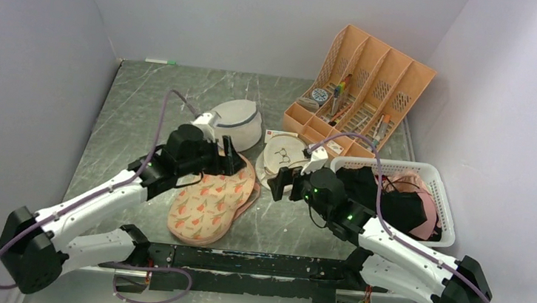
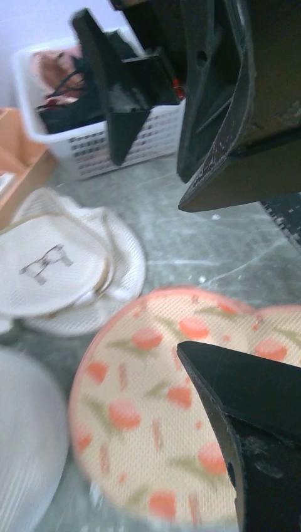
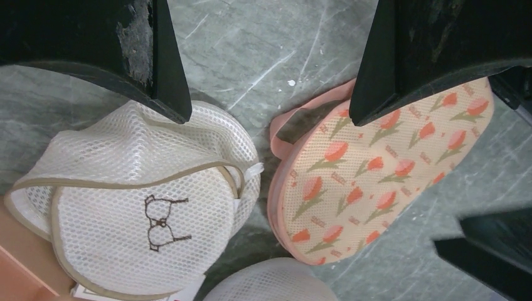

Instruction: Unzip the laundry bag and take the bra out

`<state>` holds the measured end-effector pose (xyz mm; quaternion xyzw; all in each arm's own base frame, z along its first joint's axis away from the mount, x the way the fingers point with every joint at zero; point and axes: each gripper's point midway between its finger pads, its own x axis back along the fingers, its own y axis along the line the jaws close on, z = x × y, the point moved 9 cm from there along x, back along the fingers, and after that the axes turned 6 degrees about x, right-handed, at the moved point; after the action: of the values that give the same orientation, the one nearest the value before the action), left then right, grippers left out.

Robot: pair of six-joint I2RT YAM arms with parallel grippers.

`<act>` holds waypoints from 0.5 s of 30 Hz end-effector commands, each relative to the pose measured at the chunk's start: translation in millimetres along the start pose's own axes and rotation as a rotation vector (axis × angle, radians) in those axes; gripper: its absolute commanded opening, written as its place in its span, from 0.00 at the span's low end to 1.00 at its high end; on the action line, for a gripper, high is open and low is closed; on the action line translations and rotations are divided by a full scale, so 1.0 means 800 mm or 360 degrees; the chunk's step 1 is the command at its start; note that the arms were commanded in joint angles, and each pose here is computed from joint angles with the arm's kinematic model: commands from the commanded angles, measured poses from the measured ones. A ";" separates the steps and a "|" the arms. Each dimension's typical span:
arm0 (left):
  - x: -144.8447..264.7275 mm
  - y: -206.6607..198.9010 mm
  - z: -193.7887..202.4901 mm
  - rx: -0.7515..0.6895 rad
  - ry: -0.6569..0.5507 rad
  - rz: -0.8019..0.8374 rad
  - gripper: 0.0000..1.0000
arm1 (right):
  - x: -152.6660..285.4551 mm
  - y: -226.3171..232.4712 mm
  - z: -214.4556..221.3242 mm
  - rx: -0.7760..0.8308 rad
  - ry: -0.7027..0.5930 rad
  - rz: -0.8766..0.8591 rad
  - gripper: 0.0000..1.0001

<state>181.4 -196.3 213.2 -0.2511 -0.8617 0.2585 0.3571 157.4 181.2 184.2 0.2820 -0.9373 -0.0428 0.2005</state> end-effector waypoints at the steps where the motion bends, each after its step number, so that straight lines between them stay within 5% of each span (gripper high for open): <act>1: 0.024 0.036 -0.030 -0.0084 -0.0174 -0.0290 0.87 | -0.004 -0.013 0.007 0.0026 0.0044 0.0096 1.00; 6: 0.076 0.041 -0.081 -0.0176 -0.0446 -0.0417 0.88 | 0.020 -0.041 -0.026 0.0078 0.0040 0.0414 1.00; 15: 0.227 -0.054 -0.182 -0.0499 -0.1100 -0.0285 0.88 | 0.129 -0.052 -0.161 0.0069 -0.0349 0.0718 1.00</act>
<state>188.1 -102.5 355.3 -0.1296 -0.9630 0.1989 0.1277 165.8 127.6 272.1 0.1224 -0.9807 -0.0097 0.1524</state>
